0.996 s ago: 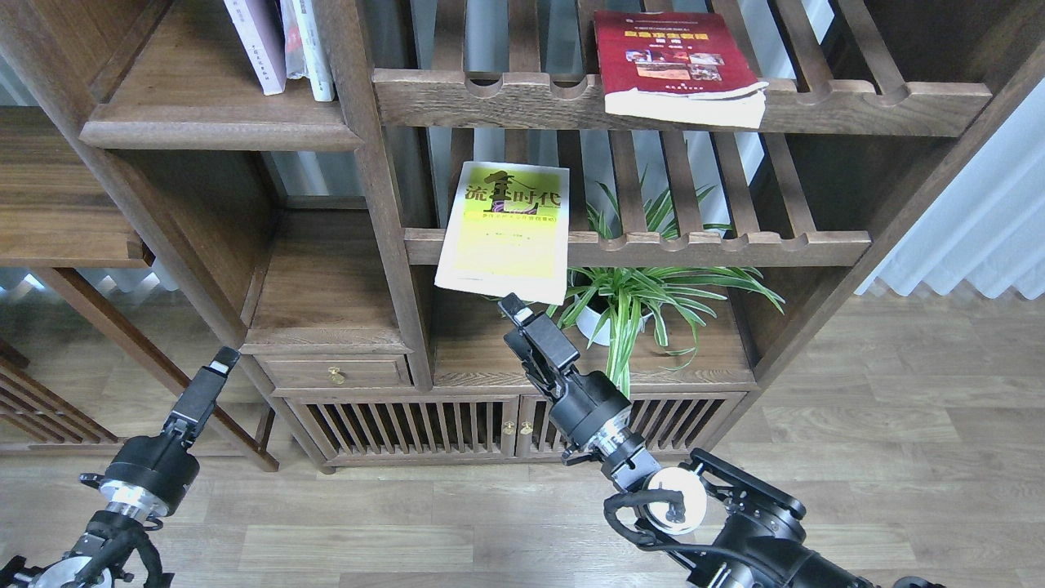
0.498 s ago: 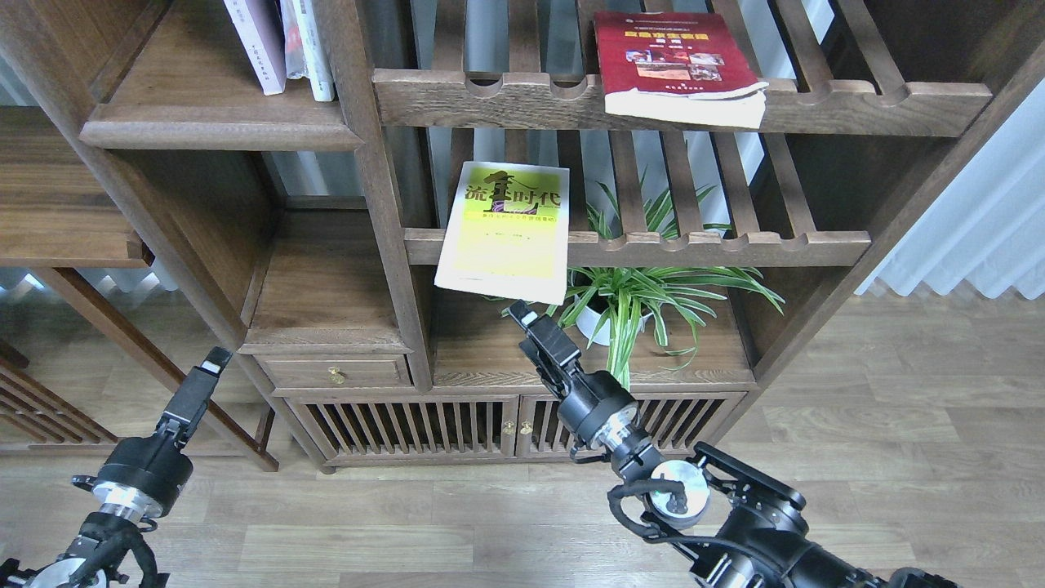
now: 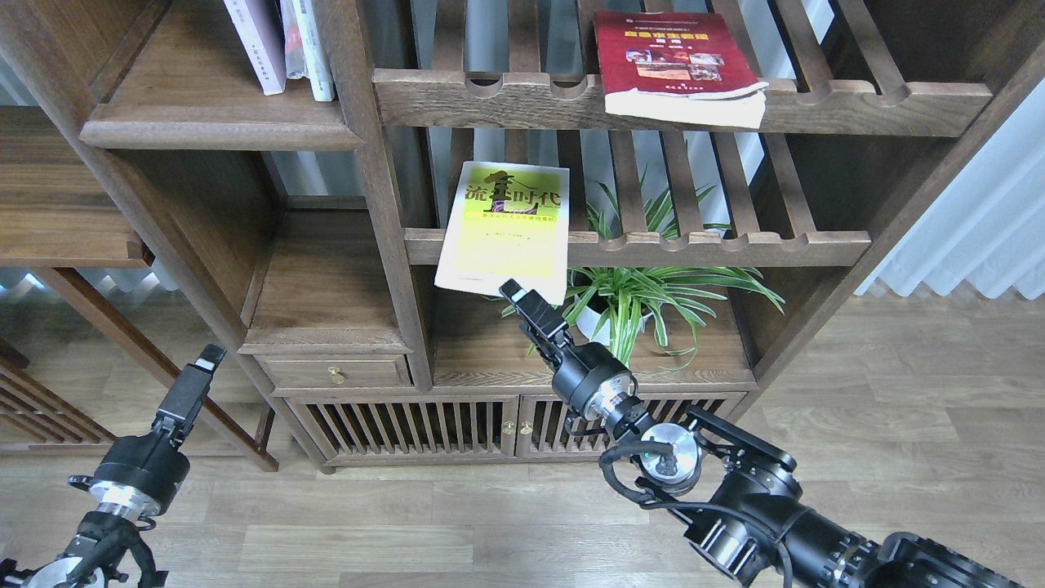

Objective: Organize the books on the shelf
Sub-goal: 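Raise the right gripper to the yellow book's lower edge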

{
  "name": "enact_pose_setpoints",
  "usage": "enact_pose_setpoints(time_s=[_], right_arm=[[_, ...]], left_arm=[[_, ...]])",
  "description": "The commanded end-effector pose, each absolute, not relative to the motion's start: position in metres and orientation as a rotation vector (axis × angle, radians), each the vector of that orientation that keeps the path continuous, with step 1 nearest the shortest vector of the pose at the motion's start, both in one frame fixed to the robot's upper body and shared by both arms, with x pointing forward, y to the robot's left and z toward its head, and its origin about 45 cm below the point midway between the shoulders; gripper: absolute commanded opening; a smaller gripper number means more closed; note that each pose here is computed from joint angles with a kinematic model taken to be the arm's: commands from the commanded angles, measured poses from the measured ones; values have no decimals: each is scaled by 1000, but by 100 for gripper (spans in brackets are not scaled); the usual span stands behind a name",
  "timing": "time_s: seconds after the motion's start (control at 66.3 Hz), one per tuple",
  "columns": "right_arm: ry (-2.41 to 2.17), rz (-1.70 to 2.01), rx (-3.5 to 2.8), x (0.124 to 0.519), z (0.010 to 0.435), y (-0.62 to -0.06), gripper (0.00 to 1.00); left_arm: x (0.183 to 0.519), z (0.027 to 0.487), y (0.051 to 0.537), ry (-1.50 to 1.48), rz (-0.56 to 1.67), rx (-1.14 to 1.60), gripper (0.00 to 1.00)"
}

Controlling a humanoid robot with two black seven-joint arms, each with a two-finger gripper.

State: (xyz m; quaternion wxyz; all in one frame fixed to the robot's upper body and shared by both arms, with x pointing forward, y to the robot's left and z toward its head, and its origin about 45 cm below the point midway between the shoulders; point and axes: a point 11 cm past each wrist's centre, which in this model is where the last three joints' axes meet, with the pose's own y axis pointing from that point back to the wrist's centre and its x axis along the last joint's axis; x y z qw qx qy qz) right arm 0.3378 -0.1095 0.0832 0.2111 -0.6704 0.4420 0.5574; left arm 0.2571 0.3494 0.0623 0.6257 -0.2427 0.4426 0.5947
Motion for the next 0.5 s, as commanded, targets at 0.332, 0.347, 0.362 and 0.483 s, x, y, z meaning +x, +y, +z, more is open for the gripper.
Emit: enact_pose_setpoints(time_s=[0.332,0.347,0.362,0.483], right_arm=[[1279,1500,-1814,365,94,-125,99],[1279,1500,-1814,365,94,-125,99],[1281,1500,-1814,365,93,-125,99],[1288,1505,-1818,365,93,-124,98]], left_arm=[[257,63,358,1008,1385,-560,100],[257,63,359,1007,1385,-559,100],[257,63,359,1007,1385,-559,100],[257,64,359,1006,1386,-561,100]])
